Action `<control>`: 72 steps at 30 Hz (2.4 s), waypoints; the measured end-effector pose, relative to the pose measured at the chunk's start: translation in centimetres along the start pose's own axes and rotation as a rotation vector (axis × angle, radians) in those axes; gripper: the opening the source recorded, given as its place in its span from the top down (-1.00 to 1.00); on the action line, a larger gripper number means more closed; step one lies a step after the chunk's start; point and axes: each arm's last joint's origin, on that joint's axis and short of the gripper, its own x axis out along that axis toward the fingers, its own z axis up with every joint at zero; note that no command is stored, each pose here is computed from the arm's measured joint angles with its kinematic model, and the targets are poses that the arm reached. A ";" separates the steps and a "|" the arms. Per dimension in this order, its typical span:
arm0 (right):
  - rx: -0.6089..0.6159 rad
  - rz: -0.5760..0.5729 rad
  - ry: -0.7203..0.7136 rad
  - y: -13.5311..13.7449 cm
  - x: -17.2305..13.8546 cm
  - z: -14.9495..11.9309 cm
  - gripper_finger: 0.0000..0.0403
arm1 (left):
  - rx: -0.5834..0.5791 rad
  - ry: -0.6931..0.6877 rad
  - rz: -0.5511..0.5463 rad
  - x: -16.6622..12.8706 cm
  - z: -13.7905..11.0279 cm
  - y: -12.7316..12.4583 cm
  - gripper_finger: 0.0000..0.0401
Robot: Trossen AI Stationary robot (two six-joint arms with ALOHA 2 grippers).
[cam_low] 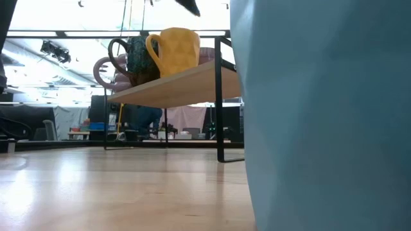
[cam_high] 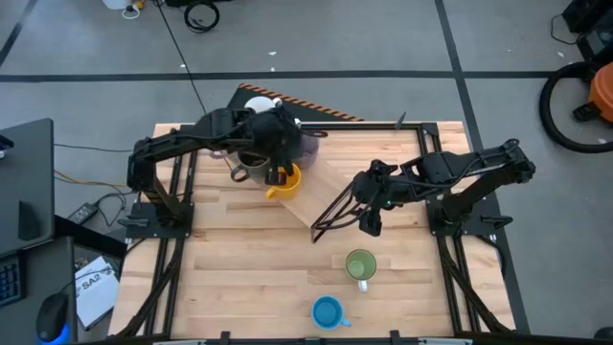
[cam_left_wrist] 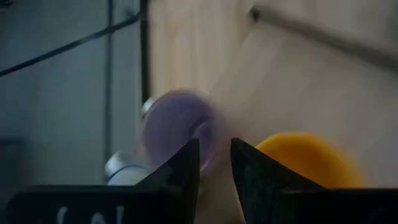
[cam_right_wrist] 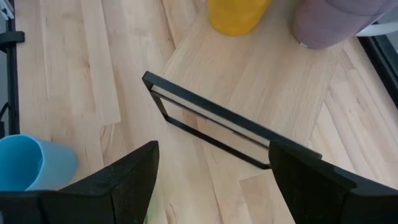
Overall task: Place coffee mugs
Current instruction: Put the yellow mug on the shelf, then put the green mug on the shelf
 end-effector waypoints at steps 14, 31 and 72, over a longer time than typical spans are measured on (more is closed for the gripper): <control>-0.045 -0.025 0.053 -0.8 -1.1 -1.0 -0.53 | -0.205 -0.014 -0.182 0.5 2.4 -6.8 0.51; -0.006 -0.040 -0.022 -1.3 -3.3 -1.5 -0.53 | -0.065 0.266 0.028 5.6 2.2 -10.7 0.50; 0.159 0.224 0.133 4.1 -0.1 -4.9 -0.53 | -0.185 -0.002 -0.059 1.0 4.9 -18.5 0.70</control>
